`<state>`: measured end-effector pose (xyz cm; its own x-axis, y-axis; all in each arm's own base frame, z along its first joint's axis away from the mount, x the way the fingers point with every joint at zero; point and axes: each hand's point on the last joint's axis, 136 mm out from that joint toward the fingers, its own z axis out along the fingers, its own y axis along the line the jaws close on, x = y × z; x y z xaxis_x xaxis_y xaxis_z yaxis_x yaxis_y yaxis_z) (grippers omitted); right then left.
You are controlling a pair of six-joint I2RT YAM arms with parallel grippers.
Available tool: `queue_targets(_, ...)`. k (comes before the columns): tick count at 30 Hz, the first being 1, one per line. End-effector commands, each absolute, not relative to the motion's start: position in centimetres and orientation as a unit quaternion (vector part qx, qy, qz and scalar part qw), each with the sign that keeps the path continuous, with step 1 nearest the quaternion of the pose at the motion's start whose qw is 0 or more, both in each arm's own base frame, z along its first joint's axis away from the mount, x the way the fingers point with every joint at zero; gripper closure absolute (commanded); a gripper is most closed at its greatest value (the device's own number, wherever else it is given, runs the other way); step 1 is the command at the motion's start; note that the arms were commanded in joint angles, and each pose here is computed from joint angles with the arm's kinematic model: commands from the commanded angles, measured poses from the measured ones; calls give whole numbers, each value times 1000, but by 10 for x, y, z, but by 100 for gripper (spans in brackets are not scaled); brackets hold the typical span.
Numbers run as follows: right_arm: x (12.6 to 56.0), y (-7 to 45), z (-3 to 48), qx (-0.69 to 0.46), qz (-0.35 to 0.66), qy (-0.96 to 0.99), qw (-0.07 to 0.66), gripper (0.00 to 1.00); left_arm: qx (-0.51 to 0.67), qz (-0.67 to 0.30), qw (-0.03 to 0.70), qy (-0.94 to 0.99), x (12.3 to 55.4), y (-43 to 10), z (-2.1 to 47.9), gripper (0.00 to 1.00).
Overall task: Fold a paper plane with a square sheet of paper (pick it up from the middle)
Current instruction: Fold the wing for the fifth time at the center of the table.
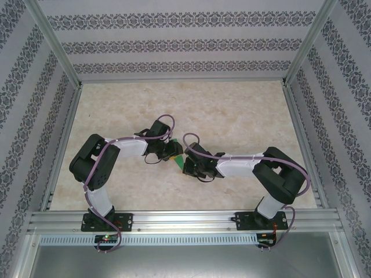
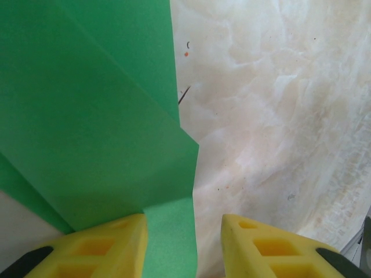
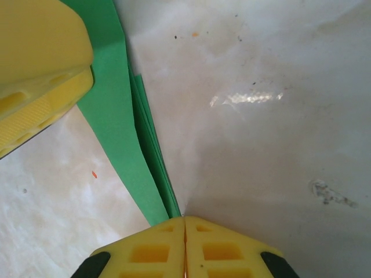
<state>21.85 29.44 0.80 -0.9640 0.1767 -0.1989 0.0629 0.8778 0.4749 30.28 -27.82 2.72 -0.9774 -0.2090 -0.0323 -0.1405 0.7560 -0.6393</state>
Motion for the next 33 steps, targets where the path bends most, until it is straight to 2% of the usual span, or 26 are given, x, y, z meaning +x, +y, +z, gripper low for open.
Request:
queue_targets(1,163,237,-44,39,94,994,26,91,-93,-302,50,947,304,-269,13,60)
queue_targets(8,211,258,33,41,196,971,133,86,-90,-302,44,948,302,-270,11,60)
queue_targets(12,227,297,69,18,320,935,151,95,-90,-300,43,949,303,-270,10,60)
queue_targets(15,230,322,80,3,379,914,145,96,-88,-300,43,949,303,-270,10,60)
queue_targets(19,237,339,67,11,394,911,121,98,-88,-300,41,949,303,-271,10,61)
queue_targets(25,247,336,47,43,401,909,106,100,-87,-301,41,949,302,-270,10,61)
queue_targets(33,233,319,13,61,379,921,63,100,-87,-301,40,949,303,-271,10,61)
